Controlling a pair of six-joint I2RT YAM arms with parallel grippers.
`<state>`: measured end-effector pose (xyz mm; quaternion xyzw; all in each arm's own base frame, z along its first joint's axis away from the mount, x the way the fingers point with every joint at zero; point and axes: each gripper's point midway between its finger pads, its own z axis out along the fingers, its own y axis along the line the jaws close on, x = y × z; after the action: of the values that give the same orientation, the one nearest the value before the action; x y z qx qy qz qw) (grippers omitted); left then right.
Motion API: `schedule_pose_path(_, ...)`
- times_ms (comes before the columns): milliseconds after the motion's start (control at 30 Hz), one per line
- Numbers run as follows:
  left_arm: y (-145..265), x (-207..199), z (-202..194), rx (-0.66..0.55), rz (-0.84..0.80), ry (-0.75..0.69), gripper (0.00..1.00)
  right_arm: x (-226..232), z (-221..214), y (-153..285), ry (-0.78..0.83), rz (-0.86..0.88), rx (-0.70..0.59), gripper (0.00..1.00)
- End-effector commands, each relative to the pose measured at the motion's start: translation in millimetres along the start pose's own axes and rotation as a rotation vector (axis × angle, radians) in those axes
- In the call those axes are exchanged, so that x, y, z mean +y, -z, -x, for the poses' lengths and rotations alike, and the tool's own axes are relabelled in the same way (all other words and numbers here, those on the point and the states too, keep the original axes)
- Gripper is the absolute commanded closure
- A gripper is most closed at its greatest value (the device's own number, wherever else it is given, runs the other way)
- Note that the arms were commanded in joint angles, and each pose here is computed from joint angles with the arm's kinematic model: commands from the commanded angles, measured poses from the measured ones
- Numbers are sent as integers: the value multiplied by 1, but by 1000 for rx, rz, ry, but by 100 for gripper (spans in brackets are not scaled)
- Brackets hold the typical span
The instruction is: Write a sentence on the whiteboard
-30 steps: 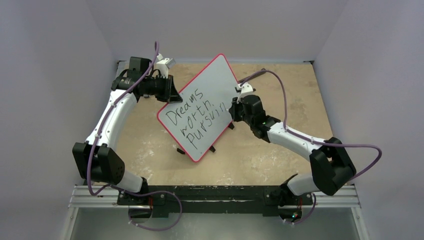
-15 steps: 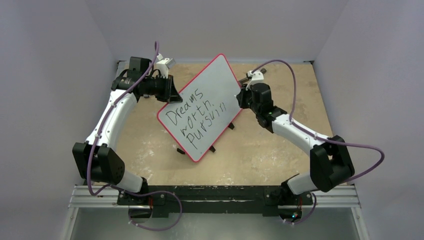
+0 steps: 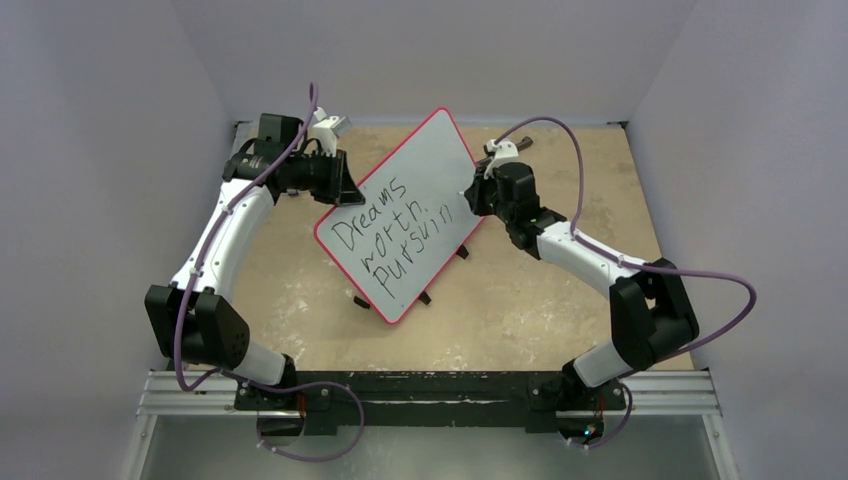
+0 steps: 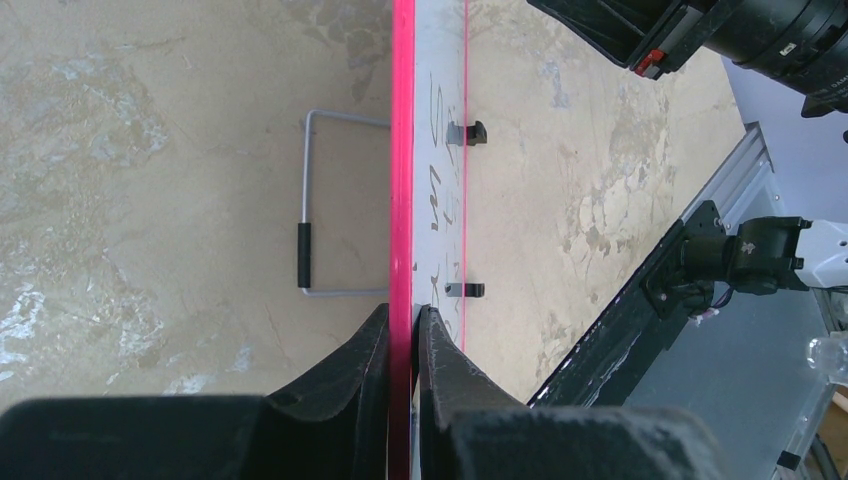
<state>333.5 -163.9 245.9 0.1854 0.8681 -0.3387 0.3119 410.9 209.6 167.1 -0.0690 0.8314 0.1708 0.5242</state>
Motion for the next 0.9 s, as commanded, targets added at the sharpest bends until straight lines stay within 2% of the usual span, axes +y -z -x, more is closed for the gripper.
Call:
schedule_pose_path(0,12,-14,20,-68,-7,-104,100,16,31,-1,-13,68,-82,100)
schedule_pose_path(567,15,-16,21,-76,-3,-114,100,26,3,9,3,155,-18,100)
schedule_pose_path(867,15,-17,21,-76,-6,-114,100,19,-15,13,1,139,19,100)
